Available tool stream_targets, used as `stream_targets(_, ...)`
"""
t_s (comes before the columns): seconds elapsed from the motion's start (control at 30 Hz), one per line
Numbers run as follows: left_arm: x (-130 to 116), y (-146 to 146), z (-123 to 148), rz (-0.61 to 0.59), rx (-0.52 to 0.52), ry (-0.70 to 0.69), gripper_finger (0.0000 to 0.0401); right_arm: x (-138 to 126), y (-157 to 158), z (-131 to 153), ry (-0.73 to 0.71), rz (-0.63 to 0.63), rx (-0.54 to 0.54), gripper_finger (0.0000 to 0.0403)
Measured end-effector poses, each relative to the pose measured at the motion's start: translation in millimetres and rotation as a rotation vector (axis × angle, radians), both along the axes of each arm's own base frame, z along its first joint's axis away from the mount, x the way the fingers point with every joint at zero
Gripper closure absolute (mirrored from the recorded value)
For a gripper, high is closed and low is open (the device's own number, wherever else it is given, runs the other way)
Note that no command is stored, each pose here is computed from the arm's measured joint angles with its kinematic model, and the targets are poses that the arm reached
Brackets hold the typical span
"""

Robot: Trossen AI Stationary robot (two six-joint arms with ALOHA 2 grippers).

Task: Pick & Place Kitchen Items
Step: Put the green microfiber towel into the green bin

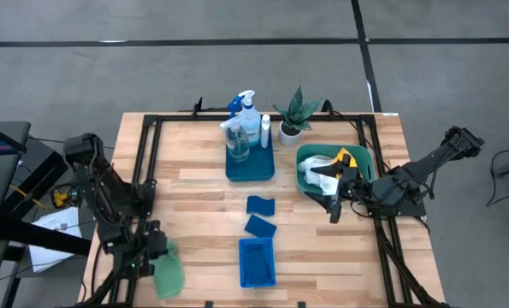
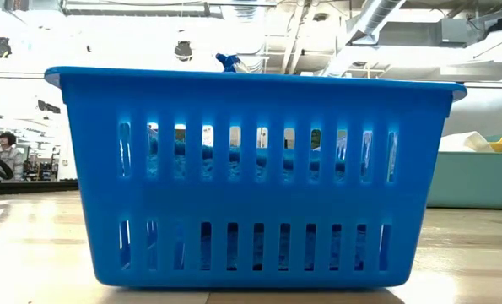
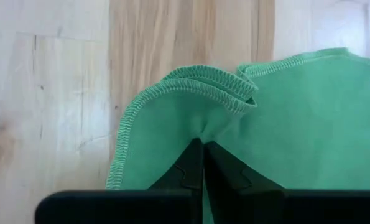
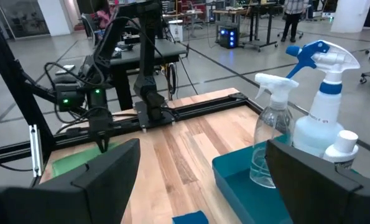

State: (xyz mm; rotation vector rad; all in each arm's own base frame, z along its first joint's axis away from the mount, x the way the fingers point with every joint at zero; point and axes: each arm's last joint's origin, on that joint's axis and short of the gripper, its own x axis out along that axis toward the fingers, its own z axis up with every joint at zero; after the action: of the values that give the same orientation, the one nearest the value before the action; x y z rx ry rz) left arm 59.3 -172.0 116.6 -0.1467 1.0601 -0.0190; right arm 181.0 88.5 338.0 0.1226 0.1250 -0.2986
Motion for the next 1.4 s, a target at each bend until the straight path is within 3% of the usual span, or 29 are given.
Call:
stream_targets(0.27, -11.3, 17.8, -9.4, -0.042, -0.094, -0.073, 0.04, 0.0, 0.0, 0.0, -0.005, -0.003, 0.017, 0.0067)
stream_targets(0.47, -15.3, 25.4, -12.3, -0.102, -0.096, -0.135, 0.04, 0.0, -0.1, 0.0, -0.007, -0.006, 0.024, 0.0067)
stream_targets(0.87, -16.9, 36.7, -25.6, -0.096, -0.161, -0.198, 0.04, 1.3, 0.8, -2.1, 0.006, -0.007, 0.015, 0.0067)
stream_targets(1.4, -27.9, 34.2, -25.5, -0.22, -0.126, -0.321, 0.0399, 1.3, 0.8, -2.1, 0.005, -0.007, 0.018, 0.0067)
